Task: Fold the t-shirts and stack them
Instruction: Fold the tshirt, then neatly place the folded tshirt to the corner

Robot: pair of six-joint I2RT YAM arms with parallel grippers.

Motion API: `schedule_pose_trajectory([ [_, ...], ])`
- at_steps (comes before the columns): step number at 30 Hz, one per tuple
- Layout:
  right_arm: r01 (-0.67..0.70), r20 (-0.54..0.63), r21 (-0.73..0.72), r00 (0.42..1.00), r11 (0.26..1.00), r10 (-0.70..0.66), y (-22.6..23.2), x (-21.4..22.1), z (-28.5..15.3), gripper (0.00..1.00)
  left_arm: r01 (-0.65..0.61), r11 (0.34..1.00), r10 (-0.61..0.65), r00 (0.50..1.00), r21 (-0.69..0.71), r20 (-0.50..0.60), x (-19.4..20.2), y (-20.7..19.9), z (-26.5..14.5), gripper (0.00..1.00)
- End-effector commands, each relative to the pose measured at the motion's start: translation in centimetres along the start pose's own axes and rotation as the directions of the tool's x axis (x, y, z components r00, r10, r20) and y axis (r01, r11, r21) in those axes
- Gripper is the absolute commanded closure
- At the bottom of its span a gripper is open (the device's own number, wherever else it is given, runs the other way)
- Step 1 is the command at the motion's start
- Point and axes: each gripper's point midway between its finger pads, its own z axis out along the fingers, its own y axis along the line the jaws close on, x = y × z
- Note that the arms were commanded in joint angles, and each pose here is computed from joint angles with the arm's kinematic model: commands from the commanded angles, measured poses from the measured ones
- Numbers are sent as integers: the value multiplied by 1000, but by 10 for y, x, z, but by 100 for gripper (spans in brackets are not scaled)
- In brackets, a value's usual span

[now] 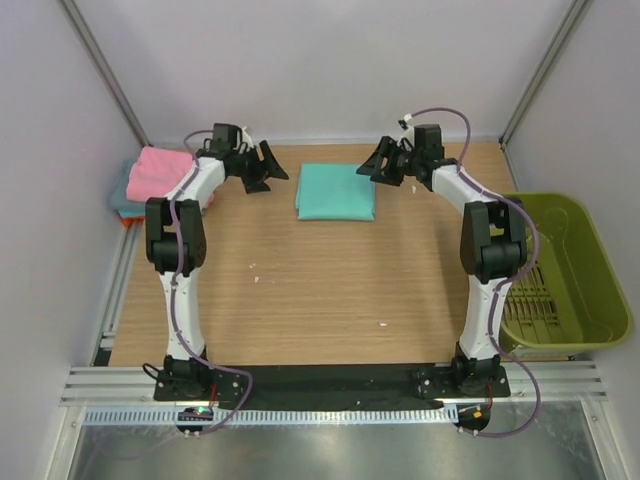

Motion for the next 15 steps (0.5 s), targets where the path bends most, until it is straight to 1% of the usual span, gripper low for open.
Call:
schedule_pose_trajectory([
  [1,94,6,-80,996,992,-94,28,-7,20,35,115,980,-106,993,165,-58,-5,-4,6,27],
  [4,99,-22,-69,995,993,-101,25,8,37,35,143,970,-132,989,195,-68,-6,8,19,27],
  [7,62,-98,-39,993,997,-66,2,37,53,36,148,960,-127,987,238,-100,2,9,34,28],
  [9,37,-128,-11,991,999,-38,-12,51,56,36,158,957,-130,983,243,-126,10,13,46,28],
  [11,25,-142,11,990,1000,-24,-23,59,56,36,143,957,-113,985,253,-131,13,9,55,28],
  [15,22,-162,27,987,999,-17,-36,64,54,36,140,958,-103,983,252,-153,23,6,73,28],
])
